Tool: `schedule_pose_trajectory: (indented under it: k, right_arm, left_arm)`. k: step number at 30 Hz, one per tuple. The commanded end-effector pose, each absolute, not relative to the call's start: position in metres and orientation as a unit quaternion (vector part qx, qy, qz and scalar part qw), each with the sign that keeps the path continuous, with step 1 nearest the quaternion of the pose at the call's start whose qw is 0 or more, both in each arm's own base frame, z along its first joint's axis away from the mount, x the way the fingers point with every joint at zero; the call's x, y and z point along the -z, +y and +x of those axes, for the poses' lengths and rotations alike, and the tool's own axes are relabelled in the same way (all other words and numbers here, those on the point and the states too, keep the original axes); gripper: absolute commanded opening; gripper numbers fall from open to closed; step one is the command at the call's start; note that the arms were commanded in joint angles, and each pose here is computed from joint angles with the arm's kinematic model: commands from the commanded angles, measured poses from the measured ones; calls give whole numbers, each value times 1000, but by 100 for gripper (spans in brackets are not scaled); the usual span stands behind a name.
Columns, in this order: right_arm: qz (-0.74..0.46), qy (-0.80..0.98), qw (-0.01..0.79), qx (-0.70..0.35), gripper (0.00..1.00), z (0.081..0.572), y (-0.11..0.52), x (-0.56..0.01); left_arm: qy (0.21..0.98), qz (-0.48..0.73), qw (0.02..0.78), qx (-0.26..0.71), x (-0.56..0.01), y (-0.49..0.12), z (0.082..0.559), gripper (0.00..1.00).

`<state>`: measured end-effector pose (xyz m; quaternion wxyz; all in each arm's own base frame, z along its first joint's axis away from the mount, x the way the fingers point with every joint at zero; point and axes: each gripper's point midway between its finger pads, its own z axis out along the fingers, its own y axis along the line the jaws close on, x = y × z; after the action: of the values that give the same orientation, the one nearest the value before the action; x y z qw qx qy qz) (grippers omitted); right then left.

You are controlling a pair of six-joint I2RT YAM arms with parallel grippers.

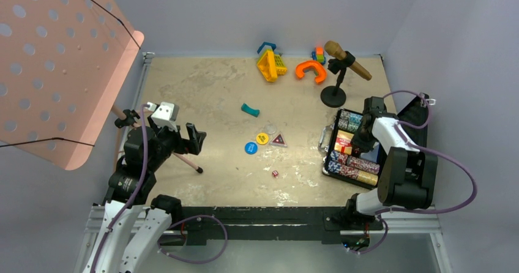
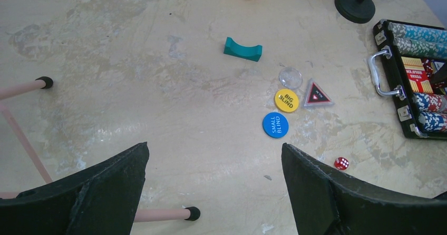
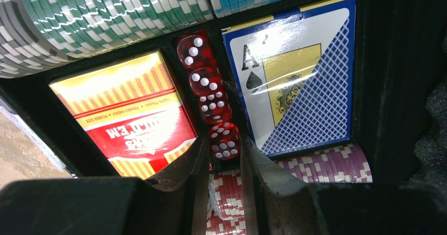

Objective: Pack up texas hold em set

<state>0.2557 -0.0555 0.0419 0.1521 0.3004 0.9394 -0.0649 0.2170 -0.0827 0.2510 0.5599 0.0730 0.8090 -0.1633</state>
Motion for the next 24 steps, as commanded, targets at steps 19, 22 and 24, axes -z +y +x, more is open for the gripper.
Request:
schedule_pose_trajectory:
  k: [19, 22, 24]
  right_arm:
    - [314, 931, 173, 67, 39, 263, -60, -38]
    - [312, 931, 175, 67, 41, 264, -60, -39]
    - [310, 932, 176, 67, 42, 263, -60, -39]
  left_arm:
    - [798, 79, 575, 164, -258, -85, 222, 100]
    - [798, 79, 575, 164, -258, -85, 222, 100]
    - [798, 79, 575, 165, -258, -85, 222, 100]
